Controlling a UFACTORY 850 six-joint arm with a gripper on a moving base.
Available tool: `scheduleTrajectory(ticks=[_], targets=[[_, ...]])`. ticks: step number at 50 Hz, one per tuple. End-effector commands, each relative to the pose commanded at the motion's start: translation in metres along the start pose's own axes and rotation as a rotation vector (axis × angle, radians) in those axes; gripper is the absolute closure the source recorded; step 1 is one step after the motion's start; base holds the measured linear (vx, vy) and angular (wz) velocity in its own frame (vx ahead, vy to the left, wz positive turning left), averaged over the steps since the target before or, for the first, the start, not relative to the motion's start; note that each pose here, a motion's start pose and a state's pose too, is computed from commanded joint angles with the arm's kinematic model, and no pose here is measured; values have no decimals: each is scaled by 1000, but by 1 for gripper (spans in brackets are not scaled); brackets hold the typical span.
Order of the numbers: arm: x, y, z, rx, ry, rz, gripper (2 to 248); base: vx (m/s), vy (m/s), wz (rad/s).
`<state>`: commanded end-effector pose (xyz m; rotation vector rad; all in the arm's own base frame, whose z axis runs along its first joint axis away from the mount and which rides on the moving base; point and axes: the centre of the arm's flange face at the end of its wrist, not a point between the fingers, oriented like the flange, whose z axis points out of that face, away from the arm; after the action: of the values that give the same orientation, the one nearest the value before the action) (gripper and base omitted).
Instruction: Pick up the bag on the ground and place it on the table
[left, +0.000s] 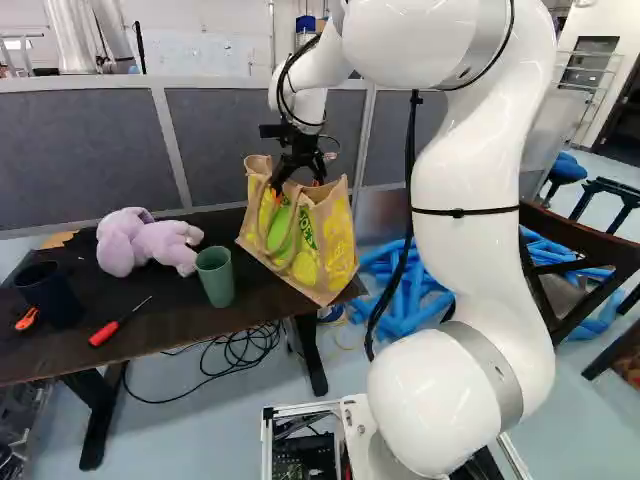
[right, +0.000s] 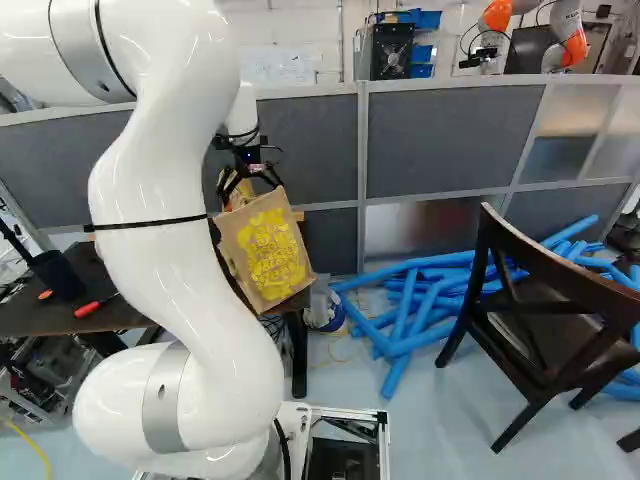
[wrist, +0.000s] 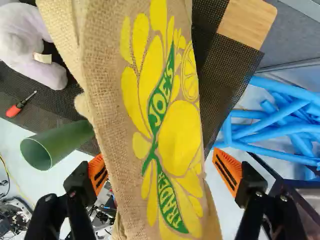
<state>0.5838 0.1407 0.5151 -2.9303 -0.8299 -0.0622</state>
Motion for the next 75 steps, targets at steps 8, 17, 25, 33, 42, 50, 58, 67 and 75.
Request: scheduleTrajectory(ticks=[8, 17, 25, 33, 42, 50, 58, 67, 75], targets=[[0, 1, 0, -12, -5, -9, 3, 0, 0, 0], [-3, 0, -9, -18, 7, -12, 3, 0, 0, 0], [-6, -3, -21, -24, 25, -14, 3, 0, 0, 0], [-10, -6, -33, -29, 37, -16, 3, 0, 0, 0], [-17, -9, -47, -30, 34, -20, 3, 0, 0, 0], [-22, -12, -59, -33, 32, -25, 3, 0, 0, 0], [-28, -15, -71, -37, 31, -29, 3, 0, 0, 0], [-35, -18, -85, -43, 31, -35, 3, 0, 0, 0], [-41, -20, -98, -51, 29, -41, 3, 0, 0, 0]])
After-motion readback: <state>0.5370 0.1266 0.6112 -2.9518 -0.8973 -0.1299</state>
